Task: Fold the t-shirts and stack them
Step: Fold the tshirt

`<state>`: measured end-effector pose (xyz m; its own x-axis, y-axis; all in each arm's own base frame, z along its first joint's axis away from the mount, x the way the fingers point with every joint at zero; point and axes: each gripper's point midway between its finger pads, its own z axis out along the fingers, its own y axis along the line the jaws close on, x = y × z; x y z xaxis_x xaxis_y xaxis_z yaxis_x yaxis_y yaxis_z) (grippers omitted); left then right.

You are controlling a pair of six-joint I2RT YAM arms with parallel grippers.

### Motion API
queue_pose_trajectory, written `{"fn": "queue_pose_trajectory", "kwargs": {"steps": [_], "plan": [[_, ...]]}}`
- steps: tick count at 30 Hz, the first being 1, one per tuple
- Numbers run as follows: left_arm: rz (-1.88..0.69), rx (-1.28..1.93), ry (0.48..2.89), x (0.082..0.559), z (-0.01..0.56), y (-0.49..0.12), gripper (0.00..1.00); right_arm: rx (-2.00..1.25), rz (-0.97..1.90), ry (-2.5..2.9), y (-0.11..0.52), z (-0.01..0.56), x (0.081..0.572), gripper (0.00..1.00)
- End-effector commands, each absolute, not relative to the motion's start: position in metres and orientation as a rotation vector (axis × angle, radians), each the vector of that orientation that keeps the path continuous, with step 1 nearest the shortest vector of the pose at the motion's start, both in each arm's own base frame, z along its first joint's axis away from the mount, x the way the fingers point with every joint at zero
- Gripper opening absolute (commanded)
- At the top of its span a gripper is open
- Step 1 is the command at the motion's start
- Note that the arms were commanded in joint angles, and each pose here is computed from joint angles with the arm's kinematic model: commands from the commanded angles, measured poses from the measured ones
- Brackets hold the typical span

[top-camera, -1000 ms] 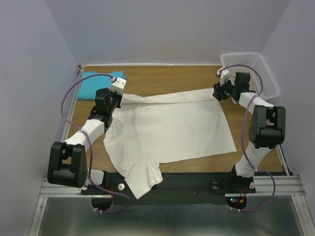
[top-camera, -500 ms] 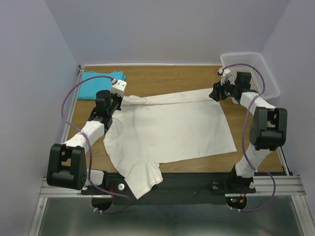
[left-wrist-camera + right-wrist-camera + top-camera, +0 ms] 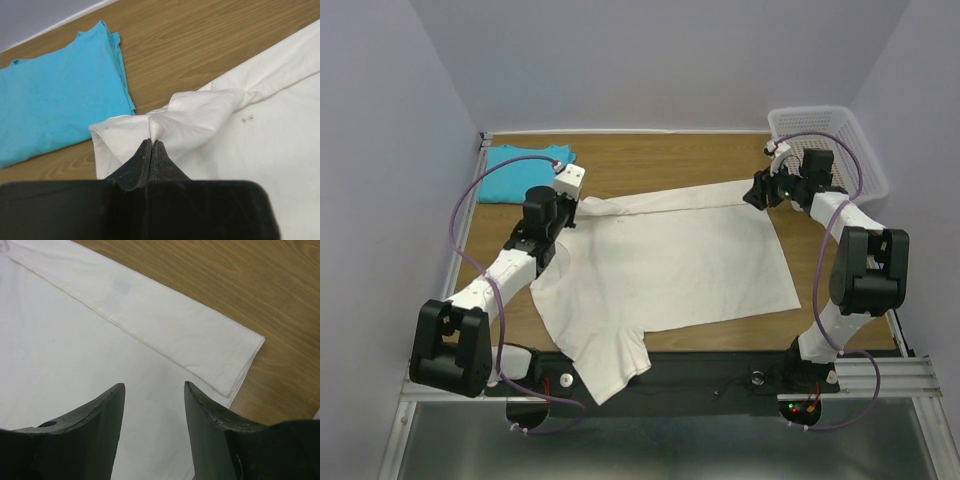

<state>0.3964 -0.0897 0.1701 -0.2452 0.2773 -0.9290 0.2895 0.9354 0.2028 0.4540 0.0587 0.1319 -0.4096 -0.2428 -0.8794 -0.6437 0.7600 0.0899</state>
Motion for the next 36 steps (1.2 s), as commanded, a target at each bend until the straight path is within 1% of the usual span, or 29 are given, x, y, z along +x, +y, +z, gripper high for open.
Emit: {"fn": "queue_pose_trajectory", "kwargs": {"steps": [1,22,36], "plan": [[-0.01,0.366,1.864,0.395,0.169,-0.095,0.0,-0.684,0.53,1.94,0.065,0.15,0.451,0.57],[-0.025,0.329,1.96,0.392,0.154,-0.11,0.0,-0.682,0.543,1.954,0.066,0.144,0.444,0.57],[-0.112,0.292,2.011,0.389,0.147,-0.127,0.0,-0.674,0.558,1.96,0.067,0.143,0.438,0.57]]}}
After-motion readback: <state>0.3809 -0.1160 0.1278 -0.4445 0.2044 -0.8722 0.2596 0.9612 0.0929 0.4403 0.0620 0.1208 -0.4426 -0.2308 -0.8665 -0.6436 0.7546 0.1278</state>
